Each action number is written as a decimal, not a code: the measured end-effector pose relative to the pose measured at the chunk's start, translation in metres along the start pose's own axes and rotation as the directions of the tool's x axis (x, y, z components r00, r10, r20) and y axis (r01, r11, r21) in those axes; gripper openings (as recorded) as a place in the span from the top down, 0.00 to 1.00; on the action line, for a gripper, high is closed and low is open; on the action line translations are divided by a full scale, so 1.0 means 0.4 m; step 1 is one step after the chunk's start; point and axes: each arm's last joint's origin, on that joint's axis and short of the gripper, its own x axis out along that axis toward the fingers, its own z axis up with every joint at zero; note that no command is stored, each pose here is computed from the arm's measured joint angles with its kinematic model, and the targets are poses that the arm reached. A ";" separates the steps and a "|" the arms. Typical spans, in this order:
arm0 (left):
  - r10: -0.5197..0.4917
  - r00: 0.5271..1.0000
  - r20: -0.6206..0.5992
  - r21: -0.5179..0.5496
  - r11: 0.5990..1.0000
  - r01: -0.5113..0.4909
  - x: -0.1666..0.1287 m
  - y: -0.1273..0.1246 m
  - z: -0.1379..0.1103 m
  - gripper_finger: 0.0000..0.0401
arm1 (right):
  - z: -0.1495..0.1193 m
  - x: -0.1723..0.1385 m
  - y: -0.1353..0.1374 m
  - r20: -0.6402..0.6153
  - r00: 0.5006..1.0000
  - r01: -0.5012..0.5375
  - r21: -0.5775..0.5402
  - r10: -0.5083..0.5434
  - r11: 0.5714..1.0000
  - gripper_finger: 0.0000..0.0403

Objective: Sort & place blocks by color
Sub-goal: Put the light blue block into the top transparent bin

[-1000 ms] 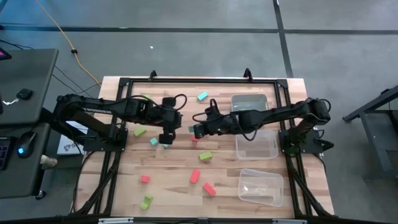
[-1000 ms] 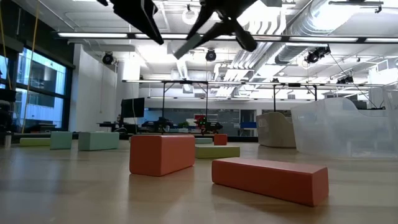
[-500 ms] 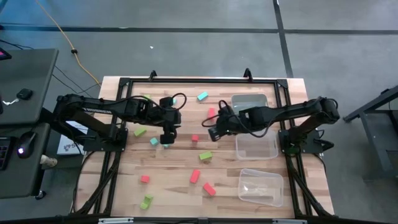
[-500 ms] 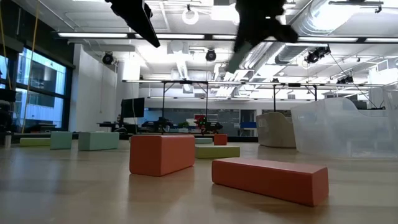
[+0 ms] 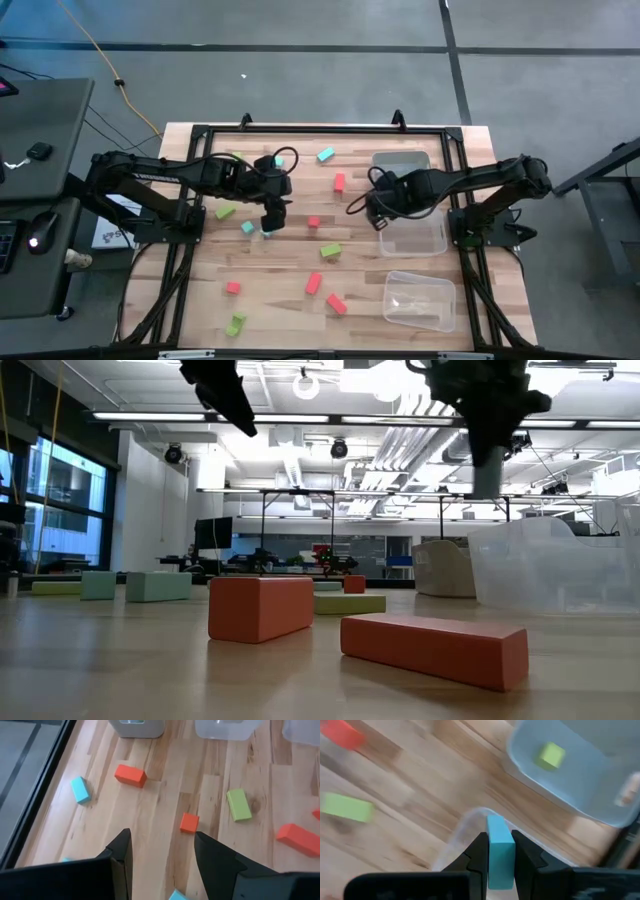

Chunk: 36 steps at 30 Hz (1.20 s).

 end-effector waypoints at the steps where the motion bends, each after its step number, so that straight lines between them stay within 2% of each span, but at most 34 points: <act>1: 0.001 1.000 0.001 -0.009 1.000 -0.001 0.000 0.001 0.000 0.66 | -0.003 0.000 -0.005 -0.012 1.000 0.022 -0.008 -0.022 1.000 0.90; 10: 0.011 1.000 0.003 -0.035 0.999 -0.011 0.000 0.001 0.001 0.66 | -0.050 0.014 -0.018 -0.075 0.989 0.122 -0.104 -0.131 0.987 0.90; 15: 0.011 1.000 0.003 -0.059 0.998 -0.011 0.000 0.001 0.001 0.66 | -0.091 0.044 -0.011 -0.096 0.983 0.145 -0.090 -0.153 0.985 0.90; 29: 0.010 1.000 0.003 -0.084 0.996 -0.010 0.000 0.001 0.001 0.66 | -0.178 0.077 0.017 -0.148 0.985 0.089 -0.040 -0.094 0.995 0.91; 36: 0.010 1.000 0.003 -0.084 0.996 -0.010 0.000 0.001 0.001 0.66 | -0.217 0.058 -0.065 -0.104 0.994 0.042 0.058 -0.036 0.997 0.91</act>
